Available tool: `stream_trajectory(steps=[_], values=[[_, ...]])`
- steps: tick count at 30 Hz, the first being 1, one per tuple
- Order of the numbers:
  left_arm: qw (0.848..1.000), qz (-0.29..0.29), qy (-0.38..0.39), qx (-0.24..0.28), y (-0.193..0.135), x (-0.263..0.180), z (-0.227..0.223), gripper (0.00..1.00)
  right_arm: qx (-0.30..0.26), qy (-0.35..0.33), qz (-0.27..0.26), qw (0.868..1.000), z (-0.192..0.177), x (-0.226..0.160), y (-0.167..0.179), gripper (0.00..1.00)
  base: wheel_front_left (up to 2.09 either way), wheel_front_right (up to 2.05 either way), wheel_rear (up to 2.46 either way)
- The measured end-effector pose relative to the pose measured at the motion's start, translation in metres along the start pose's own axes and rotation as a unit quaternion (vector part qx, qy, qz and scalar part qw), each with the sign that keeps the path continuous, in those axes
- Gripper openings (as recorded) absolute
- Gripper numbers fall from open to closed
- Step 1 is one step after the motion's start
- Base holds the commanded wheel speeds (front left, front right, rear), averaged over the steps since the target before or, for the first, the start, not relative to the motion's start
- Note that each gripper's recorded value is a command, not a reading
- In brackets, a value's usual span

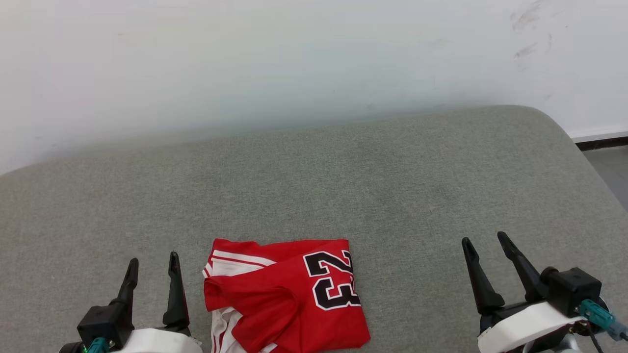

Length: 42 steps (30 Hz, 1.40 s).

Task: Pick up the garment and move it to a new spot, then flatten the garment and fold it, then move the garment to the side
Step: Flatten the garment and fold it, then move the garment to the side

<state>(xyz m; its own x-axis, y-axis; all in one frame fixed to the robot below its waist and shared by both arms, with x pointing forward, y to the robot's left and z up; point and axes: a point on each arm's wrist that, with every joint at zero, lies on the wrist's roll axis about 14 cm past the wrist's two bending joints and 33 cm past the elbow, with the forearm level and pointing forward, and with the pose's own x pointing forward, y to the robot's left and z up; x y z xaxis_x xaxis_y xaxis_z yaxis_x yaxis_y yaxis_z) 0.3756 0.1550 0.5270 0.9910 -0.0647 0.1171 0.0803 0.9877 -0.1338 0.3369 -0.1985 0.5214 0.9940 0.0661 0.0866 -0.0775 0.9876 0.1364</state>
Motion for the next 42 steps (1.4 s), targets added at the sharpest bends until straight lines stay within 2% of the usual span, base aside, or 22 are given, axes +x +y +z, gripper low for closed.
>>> stream_trajectory(steps=[11, 16, 19, 22, 25, 30, 31, 33, 38, 42], values=[[1.000, 0.008, -0.006, -0.010, 0.002, -0.002, 0.001, 1.00, 0.008, 0.017, -0.006, 1.000, -0.001, 0.000, -0.001, 1.00, 0.00, 0.00, 0.00], [1.000, 0.014, -0.016, -0.010, 0.007, 0.001, 0.007, 1.00, 0.057, 0.056, -0.027, 0.996, -0.016, -0.001, -0.014, 1.00, 0.00, 0.00, 0.00], [0.999, 0.015, -0.026, -0.016, 0.006, 0.004, 0.011, 1.00, 0.106, 0.110, -0.054, 0.987, -0.036, -0.002, -0.035, 1.00, 0.00, 0.00, 0.00], [0.999, 0.017, -0.034, -0.016, 0.008, 0.008, 0.015, 1.00, 0.149, 0.176, -0.069, 0.971, -0.054, 0.001, -0.052, 1.00, 0.00, 0.00, 0.00], [0.999, 0.019, -0.043, -0.017, 0.008, 0.015, 0.019, 1.00, 0.189, 0.260, -0.059, 0.945, -0.075, 0.006, -0.055, 1.00, 0.00, 0.00, 0.00], [0.998, 0.023, -0.052, -0.010, 0.014, 0.025, 0.021, 1.00, 0.268, 0.380, -0.026, 0.885, -0.112, 0.009, -0.032, 1.00, 0.00, 0.00, 0.00], [0.998, 0.025, -0.051, -0.010, 0.016, 0.027, 0.020, 1.00, 0.288, 0.396, -0.011, 0.872, -0.117, 0.013, -0.022, 1.00, 0.00, 0.00, 0.00], [0.998, 0.029, -0.051, -0.006, 0.019, 0.031, 0.019, 1.00, 0.299, 0.424, 0.018, 0.855, -0.124, 0.021, -0.001, 1.00, 0.00, 0.00, 0.00], [0.998, 0.038, -0.041, 0.001, 0.029, 0.037, 0.010, 1.00, 0.358, 0.481, 0.081, 0.796, -0.144, 0.029, 0.053, 1.00, 0.00, 0.00, 0.00], [0.998, 0.049, -0.031, 0.008, 0.038, 0.038, 0.003, 1.00, 0.382, 0.513, 0.113, 0.760, -0.157, 0.034, 0.082, 1.00, 0.00, 0.00, 0.00]])
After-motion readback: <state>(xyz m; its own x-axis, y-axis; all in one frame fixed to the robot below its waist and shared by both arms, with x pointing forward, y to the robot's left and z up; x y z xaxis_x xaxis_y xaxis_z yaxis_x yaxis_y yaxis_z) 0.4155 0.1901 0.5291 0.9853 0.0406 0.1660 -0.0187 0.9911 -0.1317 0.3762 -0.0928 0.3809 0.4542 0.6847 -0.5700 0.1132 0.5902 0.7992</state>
